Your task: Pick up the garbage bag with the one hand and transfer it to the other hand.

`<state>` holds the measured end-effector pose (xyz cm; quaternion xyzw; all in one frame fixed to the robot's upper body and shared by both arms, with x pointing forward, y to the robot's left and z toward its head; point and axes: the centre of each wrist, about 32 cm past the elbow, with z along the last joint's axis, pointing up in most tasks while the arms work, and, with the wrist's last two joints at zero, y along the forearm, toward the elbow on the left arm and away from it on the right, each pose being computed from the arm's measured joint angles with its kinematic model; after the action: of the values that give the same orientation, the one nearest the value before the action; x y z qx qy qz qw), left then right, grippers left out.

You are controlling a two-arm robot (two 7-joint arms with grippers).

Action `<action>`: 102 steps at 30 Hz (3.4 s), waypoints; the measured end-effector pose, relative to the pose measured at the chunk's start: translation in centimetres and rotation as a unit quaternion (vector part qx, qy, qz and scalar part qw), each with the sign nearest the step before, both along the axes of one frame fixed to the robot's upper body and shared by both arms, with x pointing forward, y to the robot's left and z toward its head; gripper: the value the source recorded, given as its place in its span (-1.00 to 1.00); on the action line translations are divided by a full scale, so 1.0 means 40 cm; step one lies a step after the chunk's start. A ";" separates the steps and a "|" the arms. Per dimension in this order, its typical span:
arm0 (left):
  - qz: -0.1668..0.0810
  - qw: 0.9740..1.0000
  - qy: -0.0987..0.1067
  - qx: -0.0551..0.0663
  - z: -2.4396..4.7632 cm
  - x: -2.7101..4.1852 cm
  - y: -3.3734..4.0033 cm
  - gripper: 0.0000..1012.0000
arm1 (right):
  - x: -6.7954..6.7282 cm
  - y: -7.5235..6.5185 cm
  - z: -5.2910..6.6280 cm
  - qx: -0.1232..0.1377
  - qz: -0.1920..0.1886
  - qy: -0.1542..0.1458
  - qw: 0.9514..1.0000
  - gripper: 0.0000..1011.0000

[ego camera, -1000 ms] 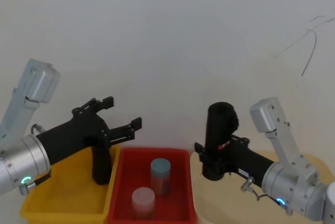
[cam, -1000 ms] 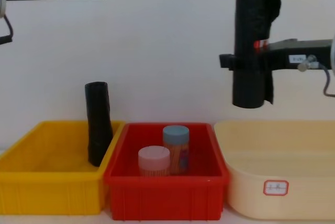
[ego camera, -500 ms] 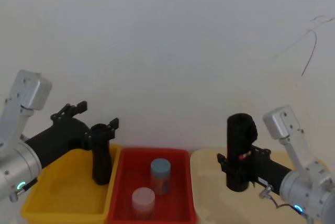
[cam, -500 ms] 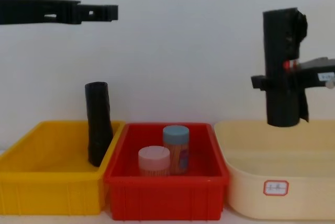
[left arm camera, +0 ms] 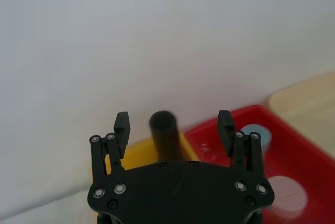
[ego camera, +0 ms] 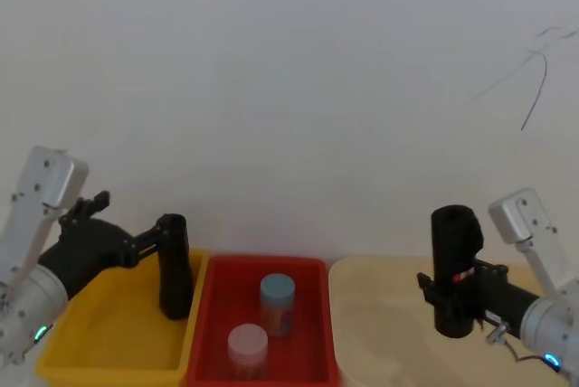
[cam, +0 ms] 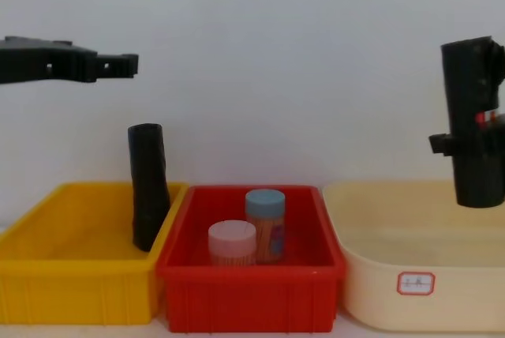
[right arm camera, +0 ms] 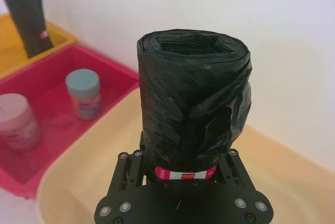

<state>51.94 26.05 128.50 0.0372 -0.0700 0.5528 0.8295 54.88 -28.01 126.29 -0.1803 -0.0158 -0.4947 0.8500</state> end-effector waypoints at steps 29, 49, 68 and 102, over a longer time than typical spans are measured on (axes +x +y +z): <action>0.096 0.995 0.007 0.031 -0.061 0.021 -0.021 0.98 | 0.021 -0.053 0.010 -0.012 -0.017 0.001 1.000 0.98; 0.104 0.994 0.008 0.034 -0.066 0.023 -0.023 0.98 | 0.040 0.009 0.011 -0.026 0.091 0.028 0.995 0.98; 0.105 0.994 0.008 0.035 -0.067 0.023 -0.023 0.98 | 0.126 0.132 0.020 -0.051 0.218 0.077 0.972 0.98; 0.106 0.994 0.008 0.034 -0.067 0.023 -0.023 0.98 | 0.226 0.267 -0.018 -0.066 0.270 0.114 0.954 0.98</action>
<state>52.86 25.12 125.81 0.0773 -0.0781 0.6342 0.7653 63.90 -17.33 125.57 -0.2807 0.0005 -0.2207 0.9341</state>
